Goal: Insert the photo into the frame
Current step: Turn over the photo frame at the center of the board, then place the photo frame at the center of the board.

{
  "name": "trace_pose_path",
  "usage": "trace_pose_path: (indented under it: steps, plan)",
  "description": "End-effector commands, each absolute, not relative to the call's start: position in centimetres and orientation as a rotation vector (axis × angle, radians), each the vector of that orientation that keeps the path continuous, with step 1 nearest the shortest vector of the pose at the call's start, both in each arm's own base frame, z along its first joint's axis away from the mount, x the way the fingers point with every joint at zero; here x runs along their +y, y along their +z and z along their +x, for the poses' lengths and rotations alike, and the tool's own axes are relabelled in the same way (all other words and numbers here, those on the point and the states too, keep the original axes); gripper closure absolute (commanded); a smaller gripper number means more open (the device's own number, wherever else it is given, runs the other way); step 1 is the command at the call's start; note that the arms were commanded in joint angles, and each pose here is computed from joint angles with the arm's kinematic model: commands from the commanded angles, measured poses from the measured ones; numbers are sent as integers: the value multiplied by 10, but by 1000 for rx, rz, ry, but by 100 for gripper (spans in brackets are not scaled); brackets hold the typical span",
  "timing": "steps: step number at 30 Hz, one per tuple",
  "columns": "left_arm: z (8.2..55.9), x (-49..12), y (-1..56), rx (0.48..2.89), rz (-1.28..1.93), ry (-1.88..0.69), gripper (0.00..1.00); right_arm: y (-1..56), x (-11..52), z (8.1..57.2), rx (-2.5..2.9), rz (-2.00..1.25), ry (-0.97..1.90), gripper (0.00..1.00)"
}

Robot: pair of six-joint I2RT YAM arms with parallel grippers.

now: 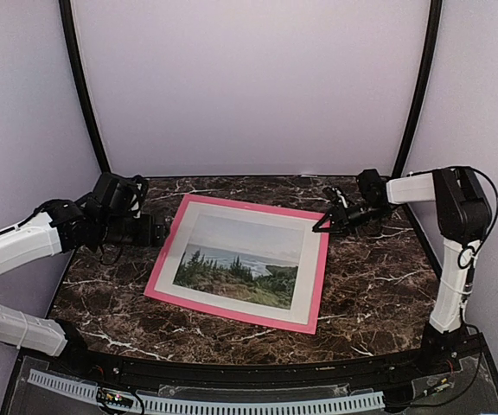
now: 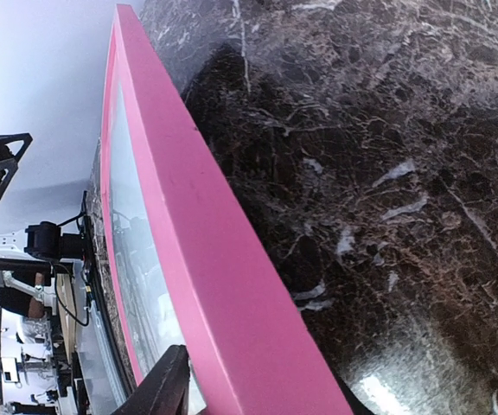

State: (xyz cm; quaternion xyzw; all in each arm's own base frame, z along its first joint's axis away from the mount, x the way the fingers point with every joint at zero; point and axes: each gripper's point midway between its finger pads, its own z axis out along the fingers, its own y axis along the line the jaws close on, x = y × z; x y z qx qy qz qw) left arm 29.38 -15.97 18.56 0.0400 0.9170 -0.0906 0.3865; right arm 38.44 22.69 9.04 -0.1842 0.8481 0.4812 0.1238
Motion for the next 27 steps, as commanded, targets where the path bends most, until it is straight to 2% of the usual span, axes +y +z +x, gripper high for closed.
trace_pose_path:
  steps: [1,7,16,21,27]
  plan:
    - [300,-164,177,2332,61,-287,13,104,228,411,2331,-617,1386,55]
    - [299,-164,160,2364,53,-300,13,86,215,419,2382,-548,1351,47]
    - [300,-160,152,2381,46,-295,13,74,187,431,2470,-377,1250,43]
    - [302,-160,140,2418,45,-332,13,73,172,436,2521,-293,1100,40]
    - [310,-163,116,2494,25,-457,13,85,162,416,2536,-232,962,29]
